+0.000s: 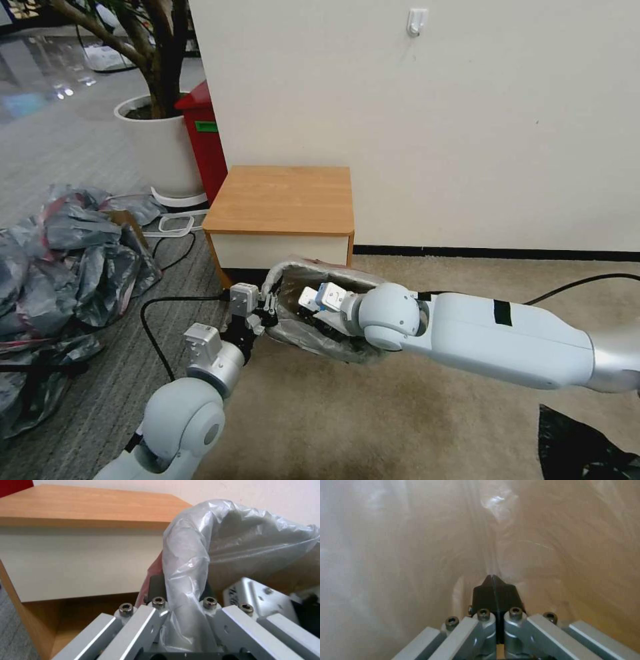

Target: Pick up the garbage bag from the table and place it over the trash can.

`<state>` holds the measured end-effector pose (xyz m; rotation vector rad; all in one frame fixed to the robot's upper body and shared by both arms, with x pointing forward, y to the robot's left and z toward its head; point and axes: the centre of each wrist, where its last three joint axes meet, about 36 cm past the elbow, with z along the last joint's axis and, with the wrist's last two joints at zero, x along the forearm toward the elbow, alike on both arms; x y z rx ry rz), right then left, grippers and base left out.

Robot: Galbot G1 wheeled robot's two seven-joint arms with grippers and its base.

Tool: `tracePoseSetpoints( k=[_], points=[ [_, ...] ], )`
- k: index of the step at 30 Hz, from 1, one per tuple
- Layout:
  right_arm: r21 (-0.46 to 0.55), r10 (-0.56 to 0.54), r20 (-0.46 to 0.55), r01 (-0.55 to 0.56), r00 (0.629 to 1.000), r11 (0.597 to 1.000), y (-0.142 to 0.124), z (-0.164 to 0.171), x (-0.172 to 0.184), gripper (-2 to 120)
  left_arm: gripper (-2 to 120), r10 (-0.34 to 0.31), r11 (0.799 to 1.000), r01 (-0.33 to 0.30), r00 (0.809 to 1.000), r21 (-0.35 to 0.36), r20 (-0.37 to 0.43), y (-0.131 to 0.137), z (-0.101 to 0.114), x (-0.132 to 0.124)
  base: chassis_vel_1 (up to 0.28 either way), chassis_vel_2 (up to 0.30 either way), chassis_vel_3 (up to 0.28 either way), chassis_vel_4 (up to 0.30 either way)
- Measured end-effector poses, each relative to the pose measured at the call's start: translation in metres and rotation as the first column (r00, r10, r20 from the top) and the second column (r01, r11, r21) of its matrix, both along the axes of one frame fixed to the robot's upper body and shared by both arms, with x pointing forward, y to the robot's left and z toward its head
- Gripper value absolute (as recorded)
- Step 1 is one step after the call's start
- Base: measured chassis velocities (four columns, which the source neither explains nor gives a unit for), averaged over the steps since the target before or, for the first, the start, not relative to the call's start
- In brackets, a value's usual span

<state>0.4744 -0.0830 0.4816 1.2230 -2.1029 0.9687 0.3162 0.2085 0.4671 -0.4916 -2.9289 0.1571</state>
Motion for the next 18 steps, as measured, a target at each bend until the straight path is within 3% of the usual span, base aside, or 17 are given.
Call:
tracePoseSetpoints(
  k=[18],
  points=[
    [-0.073, 0.005, 0.061, -0.001, 0.998, 0.997, 0.012, -0.023, 0.011, 0, 5, 0.025, 1.0, -0.026, 0.998, -0.011, -0.057, -0.002, 0.011, -0.004, 0.0, 0.0, 0.0, 0.0]
  ],
)
